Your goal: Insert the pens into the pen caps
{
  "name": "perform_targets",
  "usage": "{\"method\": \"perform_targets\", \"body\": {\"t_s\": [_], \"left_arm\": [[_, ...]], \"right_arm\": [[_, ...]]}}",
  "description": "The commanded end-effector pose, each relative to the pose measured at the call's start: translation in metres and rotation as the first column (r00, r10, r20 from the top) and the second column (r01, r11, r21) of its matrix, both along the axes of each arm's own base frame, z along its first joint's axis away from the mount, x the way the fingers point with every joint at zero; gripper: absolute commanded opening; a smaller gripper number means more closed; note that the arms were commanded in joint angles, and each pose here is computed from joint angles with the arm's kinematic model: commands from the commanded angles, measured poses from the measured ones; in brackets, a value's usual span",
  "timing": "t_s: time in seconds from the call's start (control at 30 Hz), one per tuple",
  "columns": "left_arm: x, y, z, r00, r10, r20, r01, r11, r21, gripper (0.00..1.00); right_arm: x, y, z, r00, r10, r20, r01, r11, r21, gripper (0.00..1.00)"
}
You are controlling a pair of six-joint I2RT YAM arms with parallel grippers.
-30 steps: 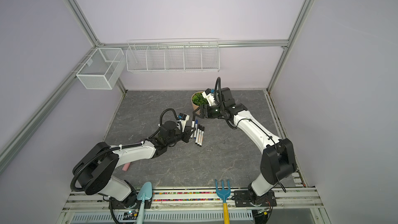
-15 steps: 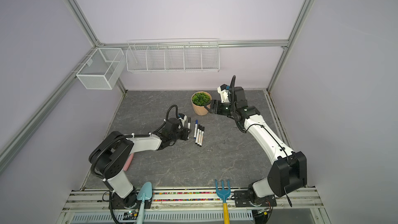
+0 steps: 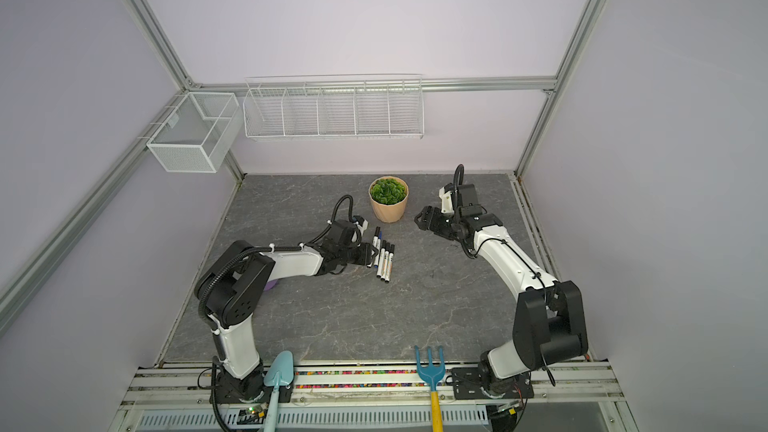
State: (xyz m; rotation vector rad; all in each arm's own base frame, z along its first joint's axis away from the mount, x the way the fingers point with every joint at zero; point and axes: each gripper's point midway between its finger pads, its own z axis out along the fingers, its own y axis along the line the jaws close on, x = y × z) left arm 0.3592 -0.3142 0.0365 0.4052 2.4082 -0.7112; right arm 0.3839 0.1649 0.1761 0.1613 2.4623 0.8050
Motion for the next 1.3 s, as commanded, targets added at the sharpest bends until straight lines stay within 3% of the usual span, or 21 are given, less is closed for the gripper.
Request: {"method": "perform_targets", "body": {"t_s": [0.0, 0.17, 0.33, 0.47, 0.77, 1.13, 1.27], "left_arm": [[-0.01, 0.006, -0.01, 0.999, -0.004, -0.04, 0.004, 1.0, -0.006, 0.49], [-0.017, 0.003, -0.004, 0.999, -0.039, -0.033, 0.038, 0.999, -0.035, 0.49], [-0.017, 0.004, -0.007, 0.998, -0.039, -0.04, 0.038, 0.999, -0.034, 0.49], [-0.016, 0.004, -0.007, 0.999, -0.027, -0.037, 0.025, 0.999, -0.044, 0.49], [-0.02, -0.001, 0.015, 0.999, -0.053, 0.01, 0.054, 0.986, -0.157, 0.5], [-0.039, -0.014, 0.06, 0.981, -0.176, 0.079, 0.192, 0.928, -0.319, 0.66], [-0.038, -0.012, 0.063, 0.983, -0.168, 0.075, 0.183, 0.933, -0.309, 0.63]], "right_arm": [[0.004, 0.003, -0.003, 1.0, 0.008, 0.002, -0.008, 1.0, 0.005, 0.75], [0.005, 0.04, -0.028, 0.989, 0.129, -0.07, -0.128, 0.992, 0.019, 0.74], [0.007, 0.109, -0.063, 0.946, 0.294, -0.135, -0.29, 0.956, 0.053, 0.72], [0.017, 0.136, -0.084, 0.938, 0.316, -0.144, -0.31, 0.949, 0.062, 0.7], [0.023, 0.126, -0.142, 0.934, 0.255, -0.252, -0.276, 0.96, -0.05, 0.65], [0.023, 0.122, -0.158, 0.932, 0.246, -0.266, -0.279, 0.956, -0.094, 0.64], [0.02, 0.123, -0.159, 0.928, 0.26, -0.268, -0.294, 0.951, -0.094, 0.63]]}}
